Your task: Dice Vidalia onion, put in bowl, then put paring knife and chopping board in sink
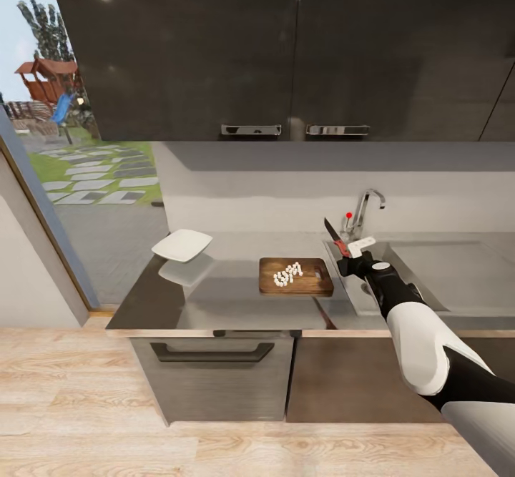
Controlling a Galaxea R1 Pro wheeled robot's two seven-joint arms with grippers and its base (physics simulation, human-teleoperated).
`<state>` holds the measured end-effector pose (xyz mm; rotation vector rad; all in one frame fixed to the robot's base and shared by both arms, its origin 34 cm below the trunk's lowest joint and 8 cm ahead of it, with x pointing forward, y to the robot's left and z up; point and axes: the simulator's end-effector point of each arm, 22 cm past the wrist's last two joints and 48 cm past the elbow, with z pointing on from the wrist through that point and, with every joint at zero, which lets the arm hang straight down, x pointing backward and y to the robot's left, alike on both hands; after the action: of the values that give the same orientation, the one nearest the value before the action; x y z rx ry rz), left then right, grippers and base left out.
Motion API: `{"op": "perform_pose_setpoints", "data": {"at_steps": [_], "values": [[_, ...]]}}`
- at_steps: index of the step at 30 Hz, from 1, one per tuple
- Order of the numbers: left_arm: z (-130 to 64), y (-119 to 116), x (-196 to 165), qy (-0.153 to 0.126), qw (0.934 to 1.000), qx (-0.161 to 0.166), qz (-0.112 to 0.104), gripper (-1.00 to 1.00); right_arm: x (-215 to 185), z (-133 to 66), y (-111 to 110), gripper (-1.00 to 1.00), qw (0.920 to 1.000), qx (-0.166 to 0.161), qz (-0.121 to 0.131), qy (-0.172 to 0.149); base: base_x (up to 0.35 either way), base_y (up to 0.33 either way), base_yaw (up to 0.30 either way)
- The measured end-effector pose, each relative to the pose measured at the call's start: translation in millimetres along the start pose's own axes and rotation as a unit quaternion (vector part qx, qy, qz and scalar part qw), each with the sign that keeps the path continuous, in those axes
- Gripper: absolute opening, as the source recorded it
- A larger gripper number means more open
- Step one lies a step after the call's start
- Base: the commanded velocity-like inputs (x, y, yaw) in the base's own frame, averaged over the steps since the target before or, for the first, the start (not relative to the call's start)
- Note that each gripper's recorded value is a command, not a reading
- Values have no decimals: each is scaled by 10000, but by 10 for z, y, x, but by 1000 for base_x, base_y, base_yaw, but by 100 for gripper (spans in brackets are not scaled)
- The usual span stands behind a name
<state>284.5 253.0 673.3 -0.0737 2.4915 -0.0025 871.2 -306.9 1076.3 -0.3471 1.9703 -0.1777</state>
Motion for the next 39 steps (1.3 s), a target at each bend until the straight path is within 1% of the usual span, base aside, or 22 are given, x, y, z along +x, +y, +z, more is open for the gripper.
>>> {"op": "perform_pose_setpoints", "data": {"at_steps": [8,10,14,15,18,19,20,22,26,30,39], "values": [[-6,-6,21,21,10000,3,-1,100,6,-6,-19,-100,10000,23,12,9,162,-161,0],[-7,-6,24,26,10000,3,-1,100,44,-5,-18,-100,10000,23,39,86,188,-235,0],[-5,-4,25,30,10000,1,-2,100,245,12,52,-100,9991,-52,173,372,48,-210,0],[-5,-3,25,29,10000,-2,-6,100,355,18,56,-100,9984,-26,316,470,7,-49,0],[-4,-3,19,24,10000,-2,-8,100,673,15,-47,-100,9941,269,760,728,2,-14,0],[-3,-3,18,23,10000,-3,-8,100,749,8,-90,-100,9924,362,869,786,0,-3,0],[-4,-3,18,22,10000,-4,-8,100,787,2,-117,-100,9917,401,913,816,0,-1,0],[-4,-2,19,23,10000,-4,-8,100,862,-16,-202,-100,9906,470,943,873,0,0,0],[-5,1,26,31,10000,-10,-8,100,951,-28,-232,-100,9895,493,970,947,0,0,0],[-7,2,40,51,10000,-11,-8,100,1136,-44,-221,-100,9882,493,977,1070,0,0,0],[-16,4,87,115,9999,-14,-7,100,1229,-10,-186,-100,9875,474,980,1139,0,0,0]]}}
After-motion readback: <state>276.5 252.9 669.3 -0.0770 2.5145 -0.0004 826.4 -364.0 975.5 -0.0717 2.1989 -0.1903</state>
